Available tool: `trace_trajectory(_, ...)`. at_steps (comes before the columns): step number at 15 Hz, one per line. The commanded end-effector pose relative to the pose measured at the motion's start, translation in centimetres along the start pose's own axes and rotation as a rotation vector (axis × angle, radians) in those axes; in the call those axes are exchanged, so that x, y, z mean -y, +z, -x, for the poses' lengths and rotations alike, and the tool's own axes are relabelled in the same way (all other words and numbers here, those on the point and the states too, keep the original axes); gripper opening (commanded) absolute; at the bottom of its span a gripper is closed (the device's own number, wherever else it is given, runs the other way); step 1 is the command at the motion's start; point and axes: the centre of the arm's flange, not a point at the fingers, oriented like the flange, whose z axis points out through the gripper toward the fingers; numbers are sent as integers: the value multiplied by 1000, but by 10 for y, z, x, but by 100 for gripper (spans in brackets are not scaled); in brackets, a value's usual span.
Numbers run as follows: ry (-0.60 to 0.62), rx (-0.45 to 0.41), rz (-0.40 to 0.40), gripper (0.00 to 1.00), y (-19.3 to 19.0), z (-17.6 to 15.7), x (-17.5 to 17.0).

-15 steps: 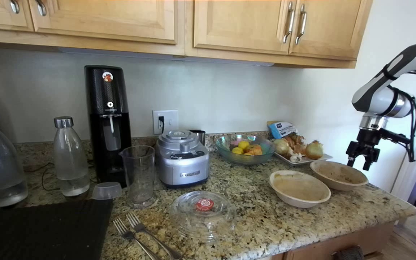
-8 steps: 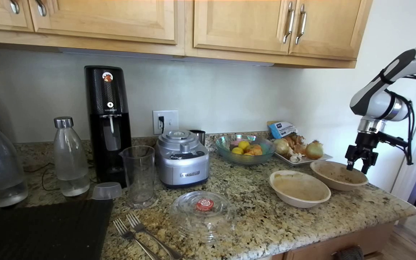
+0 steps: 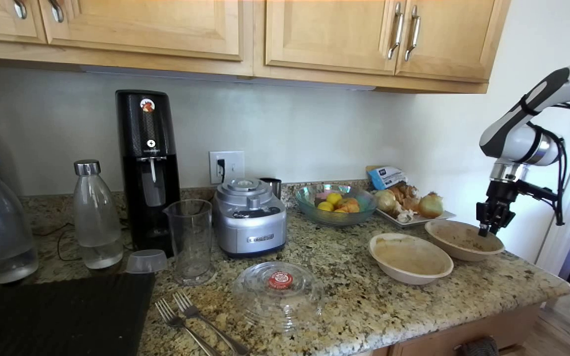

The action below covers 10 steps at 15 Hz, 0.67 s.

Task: Stack the bowls

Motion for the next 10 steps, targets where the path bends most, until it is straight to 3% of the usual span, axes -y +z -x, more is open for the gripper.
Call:
trace_trajectory(1, -3, 0, -43, 8, -4, 0, -7)
trace_trajectory(4, 2, 2, -44, 2, -3, 0, -7)
trace_trajectory(10, -1, 1, -76, 4, -18, 5, -7)
